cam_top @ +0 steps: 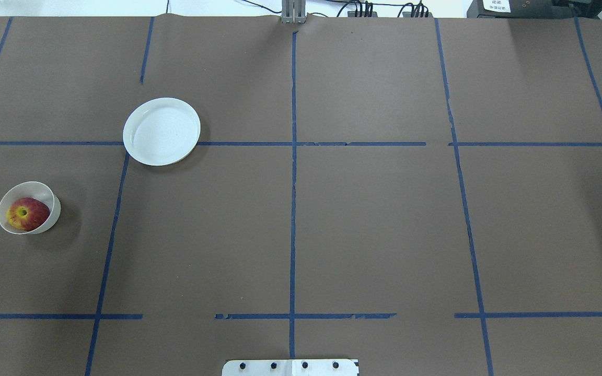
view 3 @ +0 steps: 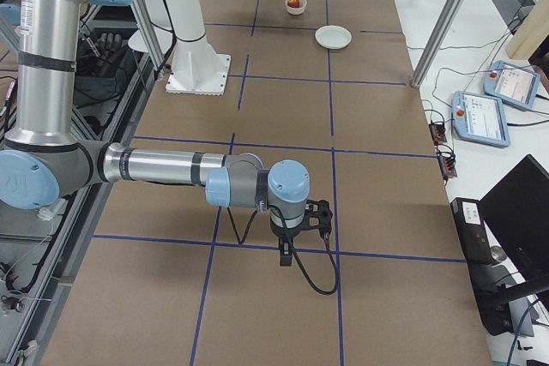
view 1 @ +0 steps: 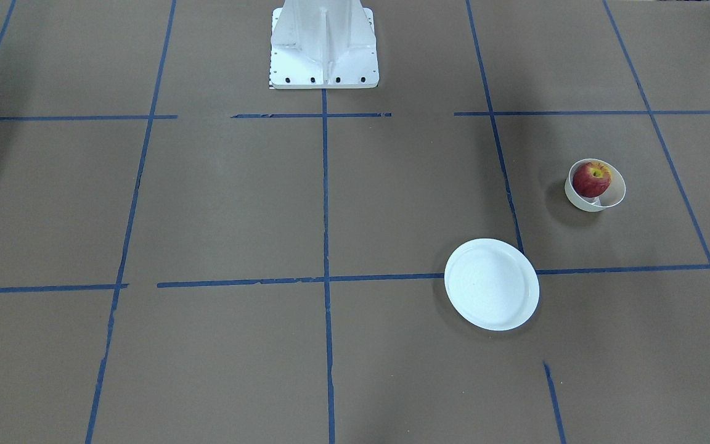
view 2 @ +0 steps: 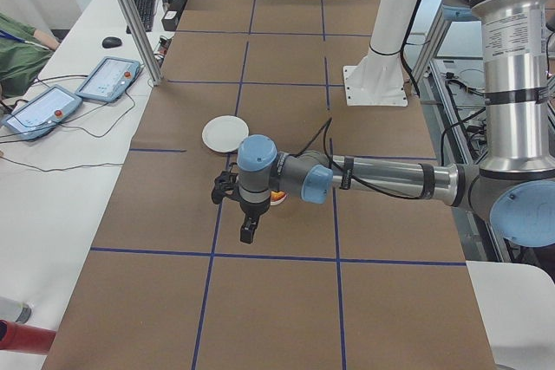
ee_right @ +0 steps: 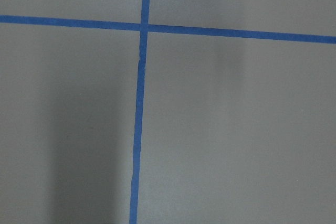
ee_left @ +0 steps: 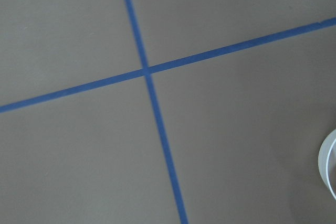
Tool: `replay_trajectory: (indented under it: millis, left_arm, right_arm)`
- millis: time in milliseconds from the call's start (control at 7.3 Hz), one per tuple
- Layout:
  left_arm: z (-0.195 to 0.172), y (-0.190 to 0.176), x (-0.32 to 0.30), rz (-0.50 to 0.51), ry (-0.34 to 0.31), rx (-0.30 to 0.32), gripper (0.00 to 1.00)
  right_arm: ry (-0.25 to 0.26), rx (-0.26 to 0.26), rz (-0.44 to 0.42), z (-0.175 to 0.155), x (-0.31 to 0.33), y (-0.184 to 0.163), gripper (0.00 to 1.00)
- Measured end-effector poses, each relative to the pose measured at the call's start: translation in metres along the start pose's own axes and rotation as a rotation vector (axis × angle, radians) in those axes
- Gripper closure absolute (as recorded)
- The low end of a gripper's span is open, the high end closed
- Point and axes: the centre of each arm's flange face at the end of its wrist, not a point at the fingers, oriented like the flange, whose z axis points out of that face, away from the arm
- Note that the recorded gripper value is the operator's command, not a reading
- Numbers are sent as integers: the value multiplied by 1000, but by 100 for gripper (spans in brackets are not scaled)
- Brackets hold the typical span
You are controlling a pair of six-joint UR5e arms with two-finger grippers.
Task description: Move apple from plate to bowl
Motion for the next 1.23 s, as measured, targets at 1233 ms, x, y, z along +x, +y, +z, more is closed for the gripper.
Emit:
replay_trajectory:
  millis: [1233]
  left_arm:
    - [-51,29,-68,-178,40,67,0]
  right_arm:
    - [0,0,1,0,0,0,0]
